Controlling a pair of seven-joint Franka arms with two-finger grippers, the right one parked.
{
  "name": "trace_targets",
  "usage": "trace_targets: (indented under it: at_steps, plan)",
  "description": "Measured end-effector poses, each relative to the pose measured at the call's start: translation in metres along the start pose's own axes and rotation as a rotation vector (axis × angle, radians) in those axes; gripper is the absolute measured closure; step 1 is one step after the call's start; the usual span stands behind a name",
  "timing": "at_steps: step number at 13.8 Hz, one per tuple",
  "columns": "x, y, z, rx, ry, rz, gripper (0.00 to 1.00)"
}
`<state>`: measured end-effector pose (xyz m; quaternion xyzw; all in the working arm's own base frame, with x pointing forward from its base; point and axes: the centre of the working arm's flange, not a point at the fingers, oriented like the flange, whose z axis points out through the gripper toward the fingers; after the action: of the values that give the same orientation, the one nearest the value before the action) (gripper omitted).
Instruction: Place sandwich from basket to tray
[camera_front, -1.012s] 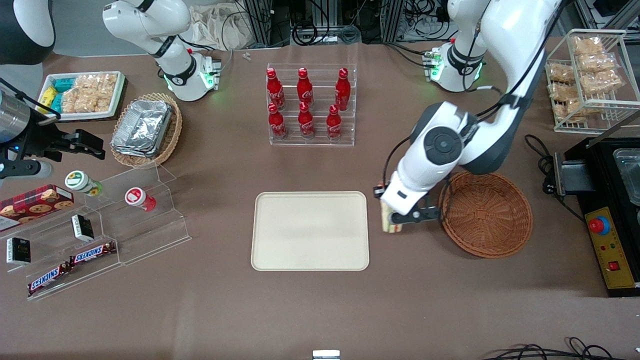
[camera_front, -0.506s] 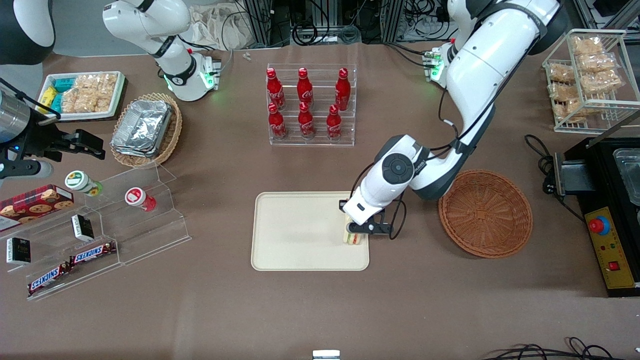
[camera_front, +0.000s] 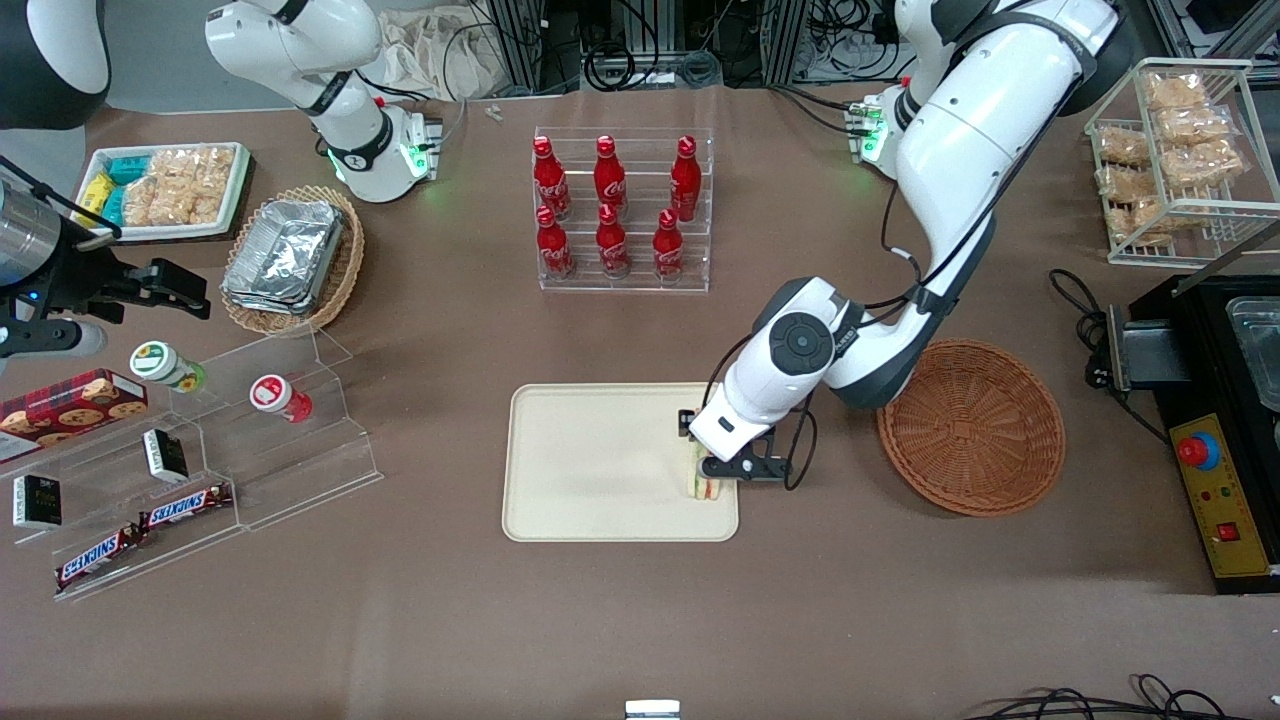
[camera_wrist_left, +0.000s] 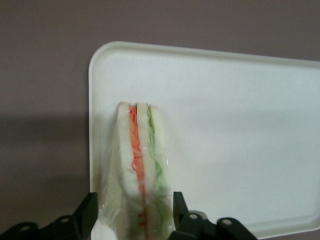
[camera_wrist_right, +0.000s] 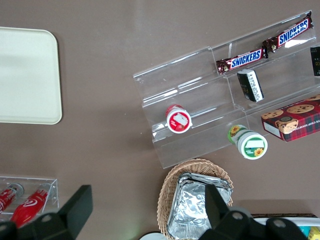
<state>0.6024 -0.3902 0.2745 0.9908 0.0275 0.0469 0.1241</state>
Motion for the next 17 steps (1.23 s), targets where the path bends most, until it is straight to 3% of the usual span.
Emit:
trace_targets:
  at_steps: [2, 5, 7, 11, 14, 17]
  plan:
    - [0.018, -0.007, -0.039, 0.006, 0.041, -0.044, 0.03]
    - [0.039, -0.04, -0.113, 0.093, 0.036, -0.107, 0.01]
    - [0.044, -0.061, -0.162, 0.116, 0.017, -0.149, 0.01]
    - [0.05, -0.115, -0.232, 0.129, -0.096, -0.121, 0.0]
    - [0.056, -0.156, -0.284, 0.181, -0.204, -0.121, 0.0]
    - [0.046, -0.186, -0.339, 0.215, -0.254, -0.084, 0.0]
